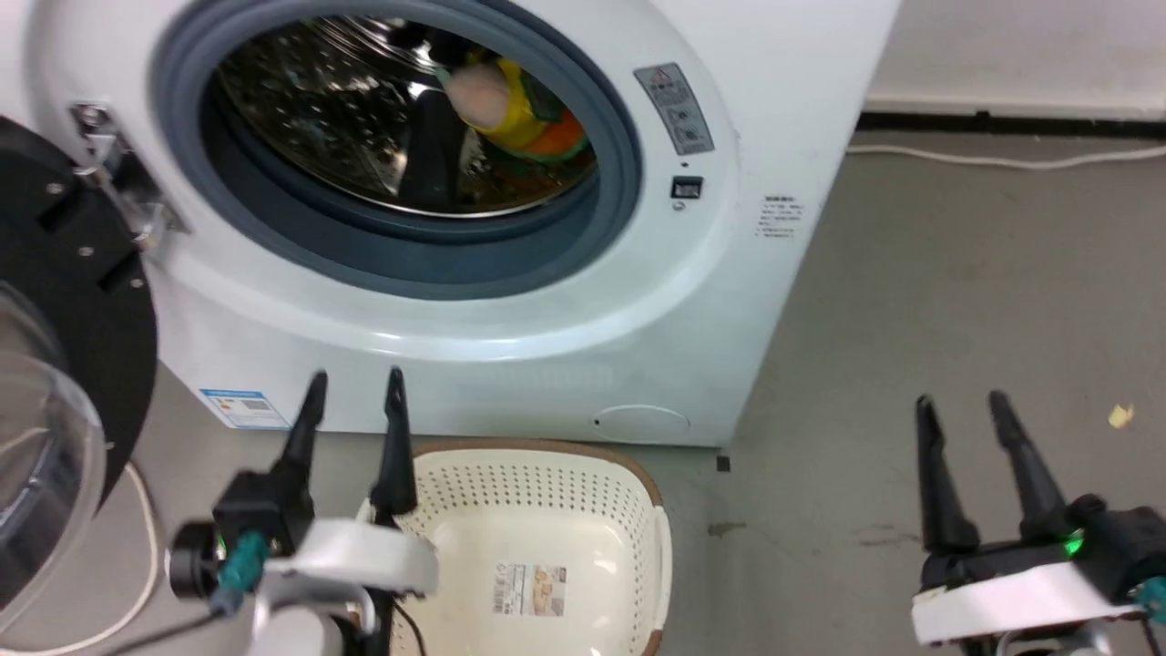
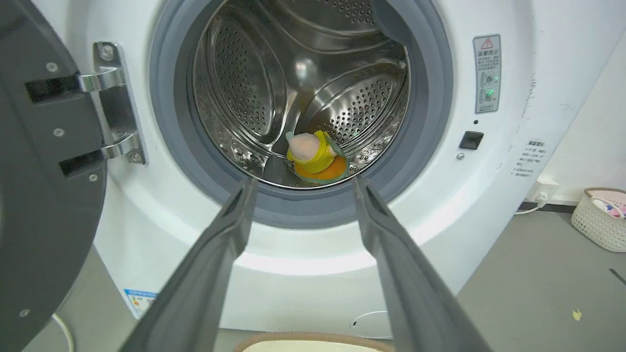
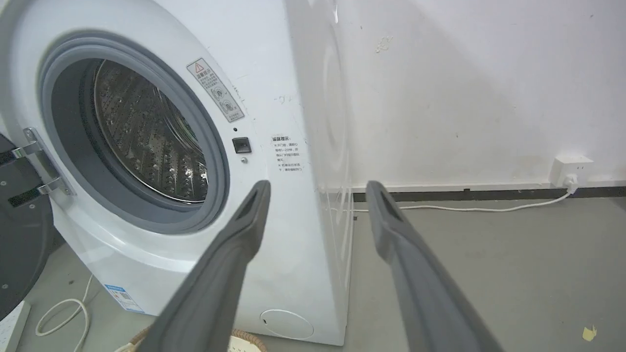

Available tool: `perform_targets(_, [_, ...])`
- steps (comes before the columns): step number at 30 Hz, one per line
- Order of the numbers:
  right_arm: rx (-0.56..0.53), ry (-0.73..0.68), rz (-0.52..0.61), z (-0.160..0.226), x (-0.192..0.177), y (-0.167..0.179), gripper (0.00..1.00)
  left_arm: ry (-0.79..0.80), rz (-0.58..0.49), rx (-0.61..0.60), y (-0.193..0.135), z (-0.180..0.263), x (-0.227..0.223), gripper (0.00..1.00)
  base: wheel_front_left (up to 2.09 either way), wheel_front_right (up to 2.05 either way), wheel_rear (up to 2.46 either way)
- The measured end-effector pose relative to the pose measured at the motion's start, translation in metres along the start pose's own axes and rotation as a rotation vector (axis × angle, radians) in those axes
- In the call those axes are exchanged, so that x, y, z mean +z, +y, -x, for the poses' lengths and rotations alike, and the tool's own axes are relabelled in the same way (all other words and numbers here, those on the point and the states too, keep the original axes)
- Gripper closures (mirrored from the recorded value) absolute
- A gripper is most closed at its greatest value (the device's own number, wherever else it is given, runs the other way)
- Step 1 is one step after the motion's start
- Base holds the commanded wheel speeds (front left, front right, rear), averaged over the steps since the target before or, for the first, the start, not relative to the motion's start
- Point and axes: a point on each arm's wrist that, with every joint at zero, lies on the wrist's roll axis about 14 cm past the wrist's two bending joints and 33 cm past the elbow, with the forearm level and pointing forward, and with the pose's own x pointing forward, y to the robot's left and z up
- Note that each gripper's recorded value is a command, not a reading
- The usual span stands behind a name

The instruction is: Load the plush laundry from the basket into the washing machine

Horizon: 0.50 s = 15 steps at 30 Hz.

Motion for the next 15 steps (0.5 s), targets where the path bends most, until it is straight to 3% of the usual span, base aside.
perform_targets(5, [0.044, 0.028, 0.012, 0.007, -0.007, 0.015, 0.0, -0.007, 0.035, 0.005, -0.003, 0.024, 0.004, 0.0, 0.0, 0.0, 0.0])
perform_targets(15, [0.059, 0.048, -0.002, 0.017, -0.012, 0.021, 0.0, 0.058, -0.081, -0.002, -0.002, 0.05, -0.016, 0.0, 0.0, 0.0, 0.0])
